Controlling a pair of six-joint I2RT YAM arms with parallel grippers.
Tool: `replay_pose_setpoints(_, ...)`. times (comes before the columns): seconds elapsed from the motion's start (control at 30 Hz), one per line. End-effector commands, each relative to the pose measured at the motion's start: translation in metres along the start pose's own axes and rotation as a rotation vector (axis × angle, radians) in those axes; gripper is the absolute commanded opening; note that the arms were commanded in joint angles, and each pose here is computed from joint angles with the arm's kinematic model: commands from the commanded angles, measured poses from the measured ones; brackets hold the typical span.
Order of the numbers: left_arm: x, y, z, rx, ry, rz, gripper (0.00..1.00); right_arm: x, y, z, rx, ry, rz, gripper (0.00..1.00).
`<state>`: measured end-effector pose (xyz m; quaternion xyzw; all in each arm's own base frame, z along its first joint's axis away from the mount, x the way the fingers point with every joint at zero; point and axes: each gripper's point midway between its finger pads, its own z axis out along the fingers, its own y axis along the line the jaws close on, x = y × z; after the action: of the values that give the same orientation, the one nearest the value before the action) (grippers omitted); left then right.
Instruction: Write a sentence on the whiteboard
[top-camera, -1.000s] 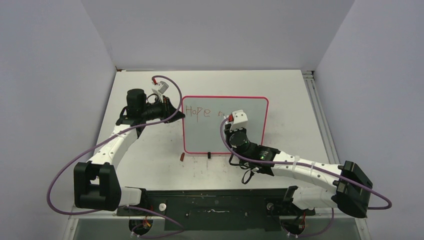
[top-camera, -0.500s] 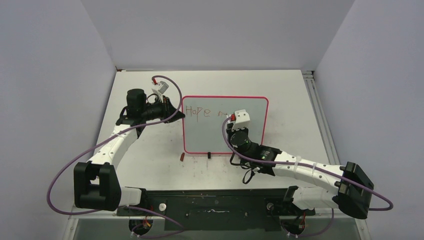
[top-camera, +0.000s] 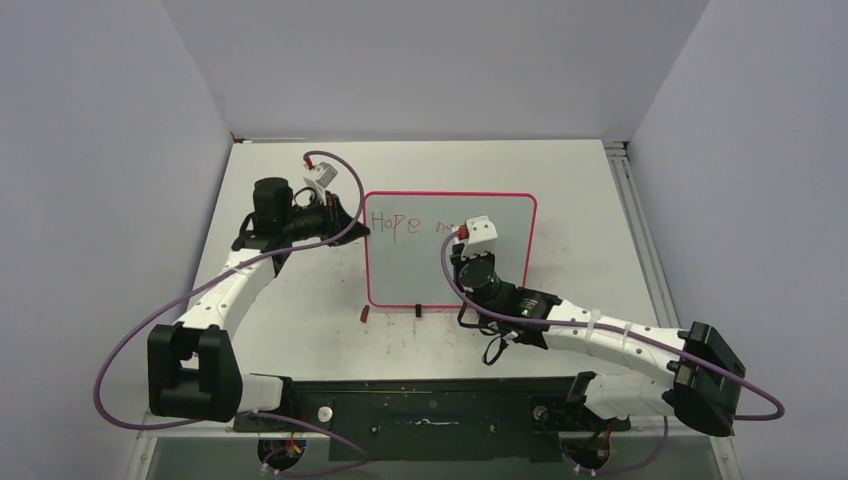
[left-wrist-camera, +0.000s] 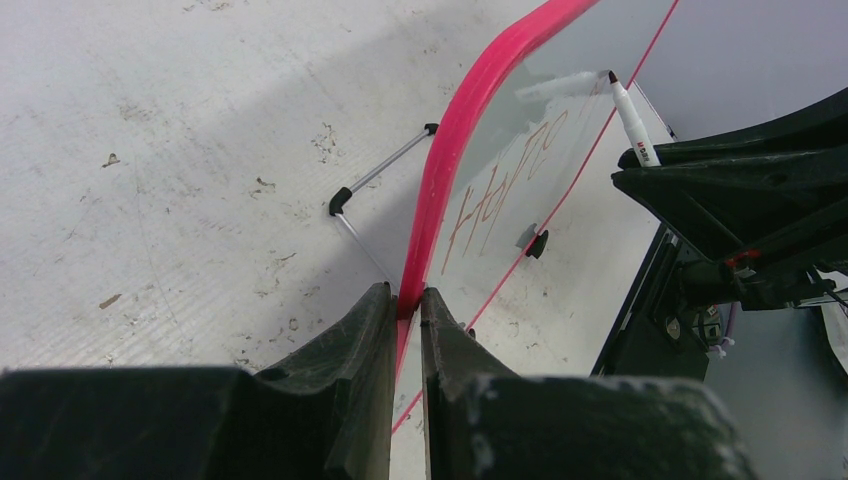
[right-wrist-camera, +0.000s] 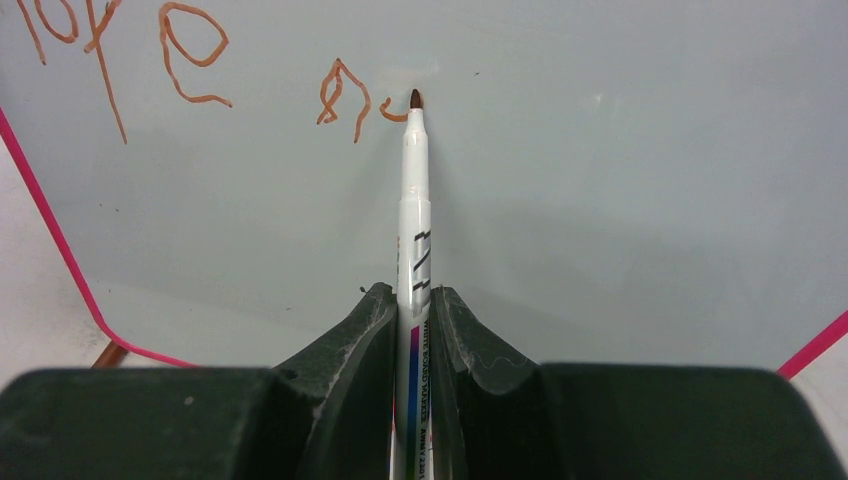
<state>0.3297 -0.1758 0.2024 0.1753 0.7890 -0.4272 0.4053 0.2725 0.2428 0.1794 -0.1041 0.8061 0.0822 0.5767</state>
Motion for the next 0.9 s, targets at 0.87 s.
replay_pose_setpoints(0.87, -0.017, -0.011, -0.005, 0.015, -0.049, 0.045, 0.0, 0.015, 0.007, 0.006, -0.023, 0.053, 0.028, 0.05)
